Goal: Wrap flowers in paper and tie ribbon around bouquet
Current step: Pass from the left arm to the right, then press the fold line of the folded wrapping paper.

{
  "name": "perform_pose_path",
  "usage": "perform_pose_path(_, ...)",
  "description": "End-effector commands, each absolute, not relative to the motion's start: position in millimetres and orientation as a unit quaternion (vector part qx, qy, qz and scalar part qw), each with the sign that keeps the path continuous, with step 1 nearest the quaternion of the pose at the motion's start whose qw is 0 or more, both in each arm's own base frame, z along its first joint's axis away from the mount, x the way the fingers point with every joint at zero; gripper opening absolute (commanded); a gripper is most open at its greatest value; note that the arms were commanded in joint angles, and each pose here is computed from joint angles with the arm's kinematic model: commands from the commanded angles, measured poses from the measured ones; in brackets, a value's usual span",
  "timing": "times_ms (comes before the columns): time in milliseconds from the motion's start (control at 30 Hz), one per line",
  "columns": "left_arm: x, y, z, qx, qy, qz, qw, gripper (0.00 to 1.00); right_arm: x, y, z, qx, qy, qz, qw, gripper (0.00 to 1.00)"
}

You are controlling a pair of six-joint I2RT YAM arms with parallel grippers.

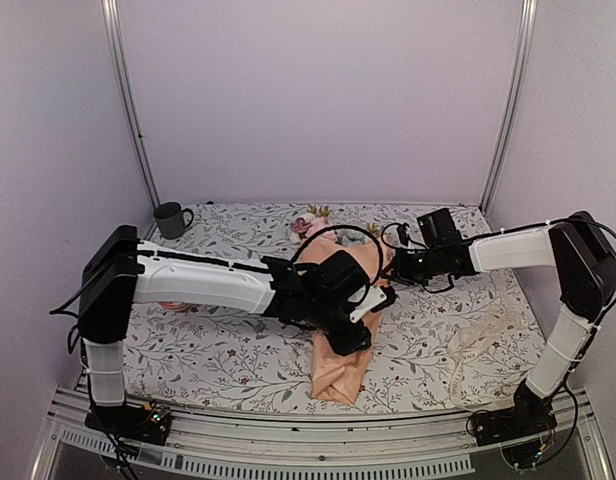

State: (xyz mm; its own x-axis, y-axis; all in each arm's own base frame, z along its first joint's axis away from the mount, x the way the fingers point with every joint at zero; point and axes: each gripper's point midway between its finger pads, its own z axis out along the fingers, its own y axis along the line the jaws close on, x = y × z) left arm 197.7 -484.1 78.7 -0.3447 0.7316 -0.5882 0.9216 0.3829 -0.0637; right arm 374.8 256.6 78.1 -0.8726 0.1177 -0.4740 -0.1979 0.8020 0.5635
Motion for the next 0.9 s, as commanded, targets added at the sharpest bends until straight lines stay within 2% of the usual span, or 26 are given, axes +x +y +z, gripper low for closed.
perform_pose_path(0,163,-492,141,0.566,0.718,-0.276,0.296,0.43,387,269,82,-0.057,0.904,0.333,0.261,0.00)
perform_pose_path(233,205,-460,135,0.493,0.769,-0.234,0.332,0.22,395,268,83,-0.063,0.900,0.335,0.273,0.00)
perform_pose_path(367,235,-439,114,0.452,0.807,-0.168,0.340,0.14,402,269,86,-0.072,0.896,0.337,0.282,0.00)
perform_pose_path(533,220,-450,55,0.499,0.813,-0.125,0.274,0.12,416,276,86,-0.083,0.892,0.337,0.291,0.00)
perform_pose_path(867,186,-469,14,0.560,0.790,-0.107,0.225,0.21,431,280,78,-0.071,0.890,0.338,0.299,0.00)
